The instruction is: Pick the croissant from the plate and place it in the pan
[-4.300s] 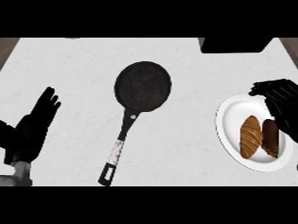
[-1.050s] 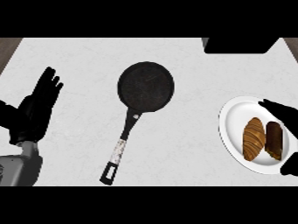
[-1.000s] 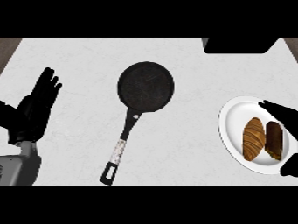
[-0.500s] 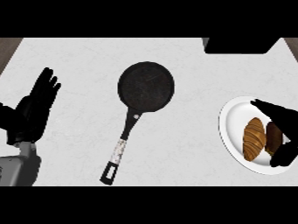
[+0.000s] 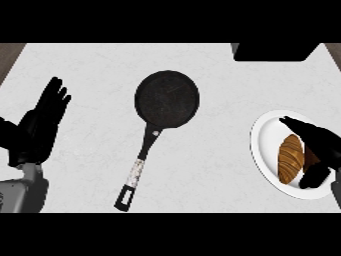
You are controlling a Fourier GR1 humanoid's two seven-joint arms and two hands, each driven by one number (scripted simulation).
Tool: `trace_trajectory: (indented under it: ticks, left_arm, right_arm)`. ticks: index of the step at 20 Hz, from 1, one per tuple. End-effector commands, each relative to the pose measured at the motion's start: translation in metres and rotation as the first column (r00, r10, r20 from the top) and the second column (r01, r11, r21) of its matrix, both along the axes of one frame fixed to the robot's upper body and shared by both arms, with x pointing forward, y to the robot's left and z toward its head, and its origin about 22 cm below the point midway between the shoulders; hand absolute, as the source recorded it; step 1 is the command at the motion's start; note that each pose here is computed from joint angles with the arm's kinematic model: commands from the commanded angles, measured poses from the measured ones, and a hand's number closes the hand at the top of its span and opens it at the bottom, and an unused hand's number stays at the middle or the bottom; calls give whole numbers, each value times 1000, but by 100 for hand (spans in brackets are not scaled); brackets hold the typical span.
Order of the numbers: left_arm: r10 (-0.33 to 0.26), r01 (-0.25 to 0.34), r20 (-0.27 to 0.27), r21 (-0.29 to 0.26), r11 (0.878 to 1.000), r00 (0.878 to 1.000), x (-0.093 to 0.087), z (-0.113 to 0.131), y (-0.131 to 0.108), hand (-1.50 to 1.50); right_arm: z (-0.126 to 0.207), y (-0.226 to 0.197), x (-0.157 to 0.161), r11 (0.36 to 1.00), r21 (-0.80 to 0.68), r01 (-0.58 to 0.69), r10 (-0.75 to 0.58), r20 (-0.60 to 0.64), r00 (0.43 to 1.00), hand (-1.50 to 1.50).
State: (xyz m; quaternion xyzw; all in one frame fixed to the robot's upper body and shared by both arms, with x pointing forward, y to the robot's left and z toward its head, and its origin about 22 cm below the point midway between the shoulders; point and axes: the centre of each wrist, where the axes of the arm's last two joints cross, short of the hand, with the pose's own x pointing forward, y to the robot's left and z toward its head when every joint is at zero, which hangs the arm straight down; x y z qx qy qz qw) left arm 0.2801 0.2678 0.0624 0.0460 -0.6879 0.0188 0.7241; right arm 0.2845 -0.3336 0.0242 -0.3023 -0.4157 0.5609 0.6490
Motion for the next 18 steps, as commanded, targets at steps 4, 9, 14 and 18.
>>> trace_trajectory:
  ticks: [4, 9, 14, 18]
  left_arm:
    - [0, 0, -9, 3, 1000, 1000, -5, -8, 8, 0]
    - [-2, 2, 10, -7, 1000, 1000, -6, 9, -14, 0]
    - [-17, 16, -4, -18, 1000, 1000, 0, 2, 10, 0]
    - [-12, 12, 0, 4, 1000, 1000, 15, -2, -6, 0]
  right_arm:
    - [-23, 16, 19, 1000, 25, -5, 6, -32, 999, -150]
    - [-24, 14, 20, 993, 63, -103, 102, 18, 995, 150]
    - [-42, 10, 25, 992, 68, -105, 101, 51, 994, 150]
    - [-45, -5, 18, 992, 85, -93, 89, 54, 995, 150]
